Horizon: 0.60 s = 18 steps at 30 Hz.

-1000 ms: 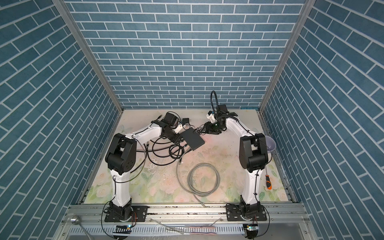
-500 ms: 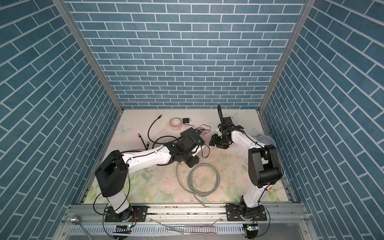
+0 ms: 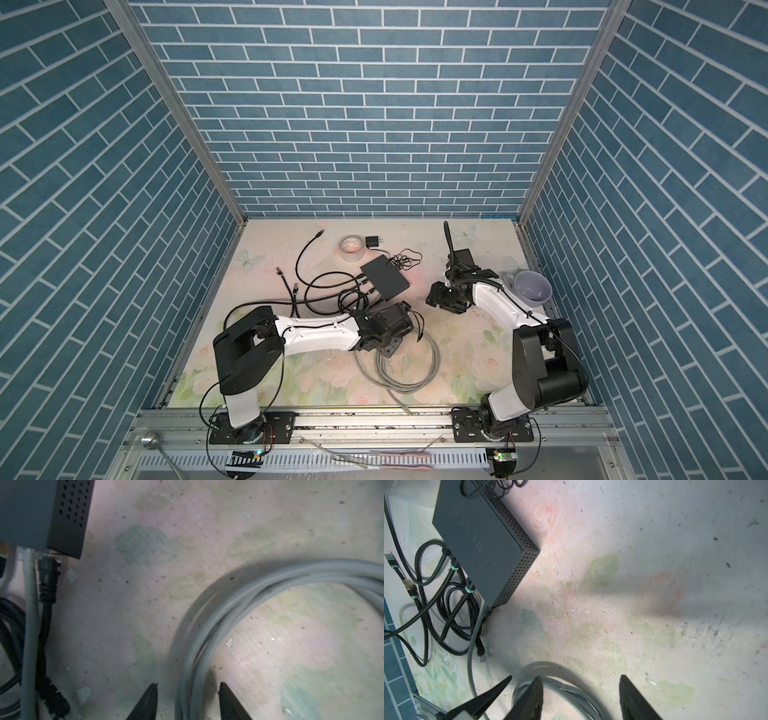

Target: Insert the plug into the switch port

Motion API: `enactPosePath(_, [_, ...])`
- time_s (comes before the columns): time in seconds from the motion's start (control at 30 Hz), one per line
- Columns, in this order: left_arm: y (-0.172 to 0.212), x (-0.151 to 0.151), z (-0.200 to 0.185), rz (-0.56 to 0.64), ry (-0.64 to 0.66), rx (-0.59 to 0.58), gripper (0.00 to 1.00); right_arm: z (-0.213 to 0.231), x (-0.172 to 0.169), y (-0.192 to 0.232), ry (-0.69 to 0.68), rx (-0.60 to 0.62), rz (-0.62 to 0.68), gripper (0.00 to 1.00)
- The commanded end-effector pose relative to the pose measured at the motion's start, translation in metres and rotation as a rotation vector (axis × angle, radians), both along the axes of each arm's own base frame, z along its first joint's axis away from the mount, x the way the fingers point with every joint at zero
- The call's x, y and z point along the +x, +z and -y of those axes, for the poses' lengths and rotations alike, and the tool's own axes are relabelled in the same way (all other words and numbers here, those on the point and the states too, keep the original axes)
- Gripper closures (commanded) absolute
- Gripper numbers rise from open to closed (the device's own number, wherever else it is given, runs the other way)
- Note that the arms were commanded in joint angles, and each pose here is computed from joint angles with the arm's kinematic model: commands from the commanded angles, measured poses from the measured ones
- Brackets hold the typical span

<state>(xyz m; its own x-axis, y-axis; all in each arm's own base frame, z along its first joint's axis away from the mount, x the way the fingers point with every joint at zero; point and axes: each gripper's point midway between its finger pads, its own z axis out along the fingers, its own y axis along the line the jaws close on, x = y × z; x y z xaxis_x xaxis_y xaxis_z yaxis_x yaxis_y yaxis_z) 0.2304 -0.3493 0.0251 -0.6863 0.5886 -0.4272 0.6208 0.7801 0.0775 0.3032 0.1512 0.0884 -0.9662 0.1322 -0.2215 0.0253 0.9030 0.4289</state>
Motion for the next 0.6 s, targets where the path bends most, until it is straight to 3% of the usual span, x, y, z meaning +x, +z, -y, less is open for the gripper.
enactPosePath(0.0, [-0.012,0.008,-0.006,0.024,0.043,0.038,0.65,0.004,-0.007,-0.002,-0.035,-0.001,-0.008,0.41])
enactPosePath(0.1, [-0.015,0.014,0.007,0.030,0.047,0.013,0.78,0.004,-0.008,0.002,-0.034,0.005,0.006,0.41])
enactPosePath(0.3, [0.001,0.057,0.037,0.134,0.138,-0.026,0.87,0.008,-0.010,0.012,-0.023,-0.015,0.022,0.41])
enactPosePath(0.4, [0.004,0.084,0.045,0.158,0.207,-0.069,0.87,0.012,-0.008,0.015,-0.035,-0.034,0.035,0.41])
enactPosePath(0.57, [0.004,0.115,0.046,0.183,0.246,-0.101,0.76,0.016,0.000,0.023,-0.064,-0.057,0.058,0.39])
